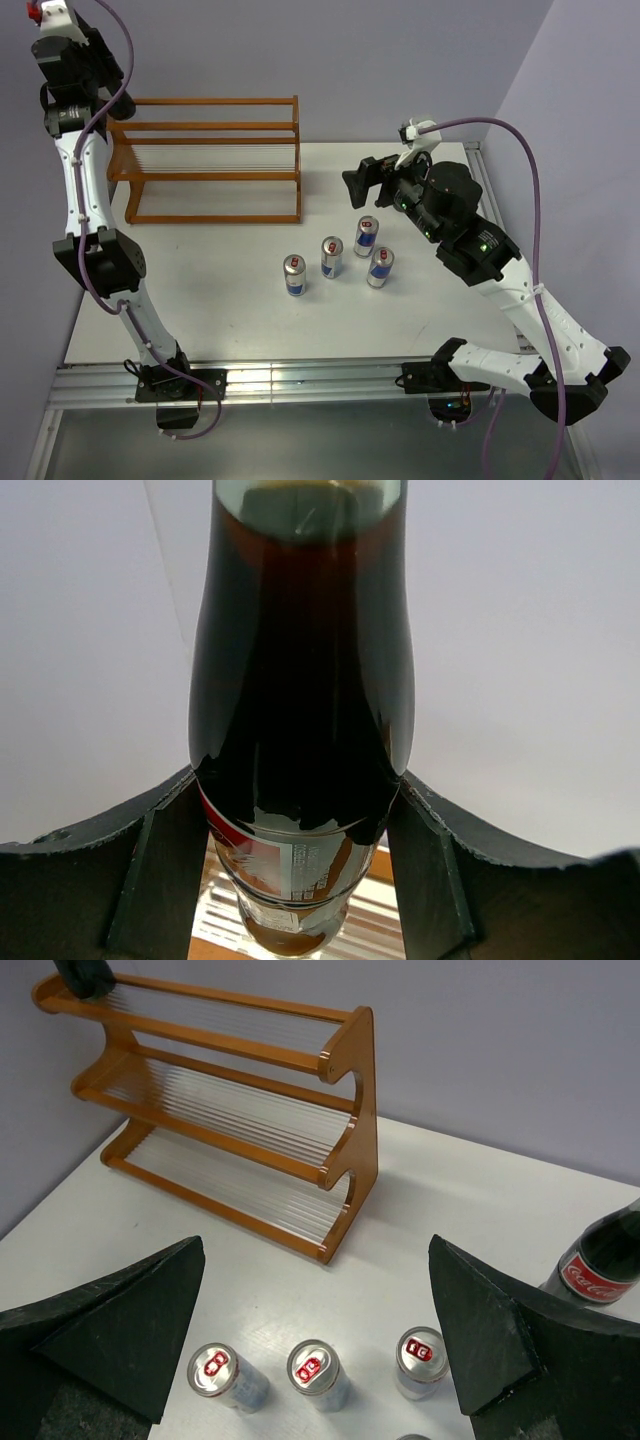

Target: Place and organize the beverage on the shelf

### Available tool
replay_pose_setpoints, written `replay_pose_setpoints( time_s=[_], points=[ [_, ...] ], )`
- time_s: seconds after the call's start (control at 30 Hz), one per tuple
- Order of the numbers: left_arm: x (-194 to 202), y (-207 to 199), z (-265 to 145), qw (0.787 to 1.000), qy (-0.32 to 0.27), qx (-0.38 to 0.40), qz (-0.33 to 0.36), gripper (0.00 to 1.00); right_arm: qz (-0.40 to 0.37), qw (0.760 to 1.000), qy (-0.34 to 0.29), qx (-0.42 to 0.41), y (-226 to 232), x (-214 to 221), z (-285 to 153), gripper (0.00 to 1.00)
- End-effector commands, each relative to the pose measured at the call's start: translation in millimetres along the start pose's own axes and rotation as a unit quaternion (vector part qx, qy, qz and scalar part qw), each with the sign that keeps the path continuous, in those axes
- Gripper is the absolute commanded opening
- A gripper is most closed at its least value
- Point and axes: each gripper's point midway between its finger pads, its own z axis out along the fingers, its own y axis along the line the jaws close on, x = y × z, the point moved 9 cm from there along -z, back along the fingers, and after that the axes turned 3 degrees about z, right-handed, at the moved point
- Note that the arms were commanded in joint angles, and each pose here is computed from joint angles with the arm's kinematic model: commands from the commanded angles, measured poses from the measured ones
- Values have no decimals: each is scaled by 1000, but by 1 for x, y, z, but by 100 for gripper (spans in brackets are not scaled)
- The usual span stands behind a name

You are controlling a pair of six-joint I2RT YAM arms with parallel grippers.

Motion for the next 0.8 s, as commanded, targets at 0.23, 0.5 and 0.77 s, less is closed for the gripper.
replay_pose_setpoints(
  time_s=[0.23,0.5,0.77],
  points=[
    [-54,12,-5,992,-120,42,15,0,-3,1000,-15,-5,-2,-6,2,100],
    [-41,8,-5,993,-95,71,27,35,-1,1000,-11,-5,-2,-6,3,100],
    [-46,10,-14,993,-96,53,32,80,0,1000,-15,-5,-2,-8,-1,100]
  ],
)
